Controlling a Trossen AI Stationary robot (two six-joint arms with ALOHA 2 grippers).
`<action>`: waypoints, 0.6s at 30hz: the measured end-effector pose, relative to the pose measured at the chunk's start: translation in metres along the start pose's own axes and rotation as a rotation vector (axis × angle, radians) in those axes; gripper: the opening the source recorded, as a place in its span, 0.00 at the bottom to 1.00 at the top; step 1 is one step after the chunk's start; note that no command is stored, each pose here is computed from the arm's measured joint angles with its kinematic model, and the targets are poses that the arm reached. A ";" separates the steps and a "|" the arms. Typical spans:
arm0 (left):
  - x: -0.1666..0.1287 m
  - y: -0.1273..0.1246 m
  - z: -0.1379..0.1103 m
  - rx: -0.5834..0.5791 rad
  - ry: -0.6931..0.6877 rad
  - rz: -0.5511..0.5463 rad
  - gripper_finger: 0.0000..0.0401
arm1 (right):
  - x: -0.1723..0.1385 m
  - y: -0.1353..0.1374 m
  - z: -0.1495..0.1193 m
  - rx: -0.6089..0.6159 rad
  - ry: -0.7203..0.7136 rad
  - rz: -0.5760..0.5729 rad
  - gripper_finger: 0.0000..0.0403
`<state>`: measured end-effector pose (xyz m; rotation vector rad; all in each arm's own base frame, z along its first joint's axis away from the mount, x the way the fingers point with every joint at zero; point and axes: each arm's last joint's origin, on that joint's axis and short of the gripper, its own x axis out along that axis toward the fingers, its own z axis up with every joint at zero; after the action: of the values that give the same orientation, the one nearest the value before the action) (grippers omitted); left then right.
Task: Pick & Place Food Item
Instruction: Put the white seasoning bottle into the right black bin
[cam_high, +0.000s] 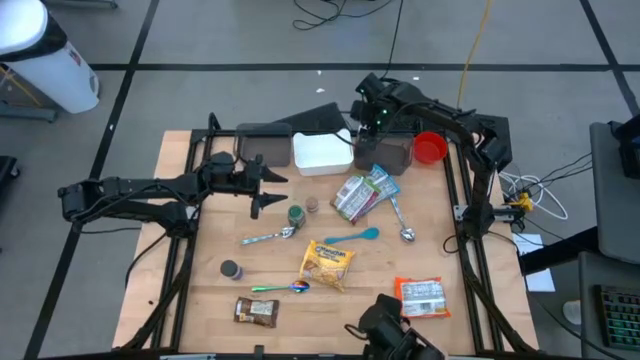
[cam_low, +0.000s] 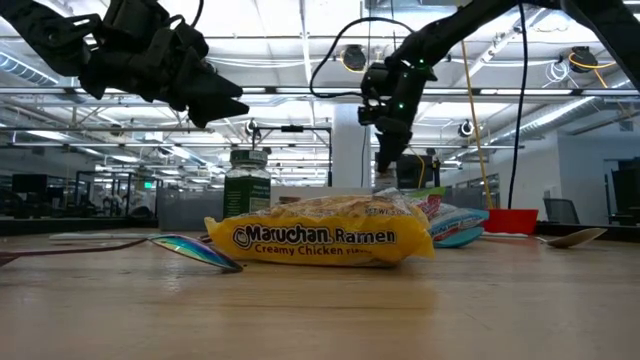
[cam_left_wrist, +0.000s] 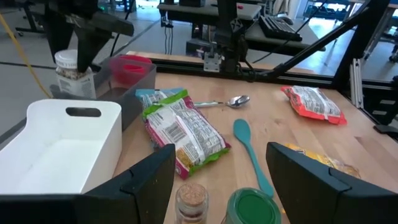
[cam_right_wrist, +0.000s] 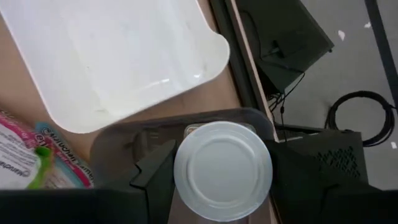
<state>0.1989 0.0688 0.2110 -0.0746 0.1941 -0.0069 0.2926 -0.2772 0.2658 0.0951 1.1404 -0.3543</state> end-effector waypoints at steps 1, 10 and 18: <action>0.000 0.000 0.000 0.000 0.001 0.000 0.64 | 0.000 -0.002 -0.001 0.007 -0.009 0.013 0.51; 0.000 0.000 0.000 -0.001 0.002 0.000 0.64 | 0.012 -0.006 -0.006 0.021 -0.055 0.040 0.51; 0.000 0.000 0.000 -0.002 0.002 0.000 0.64 | 0.025 -0.007 -0.015 0.027 -0.057 0.034 0.51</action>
<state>0.1989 0.0688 0.2108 -0.0762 0.1961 -0.0065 0.2863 -0.2854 0.2374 0.1272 1.0770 -0.3403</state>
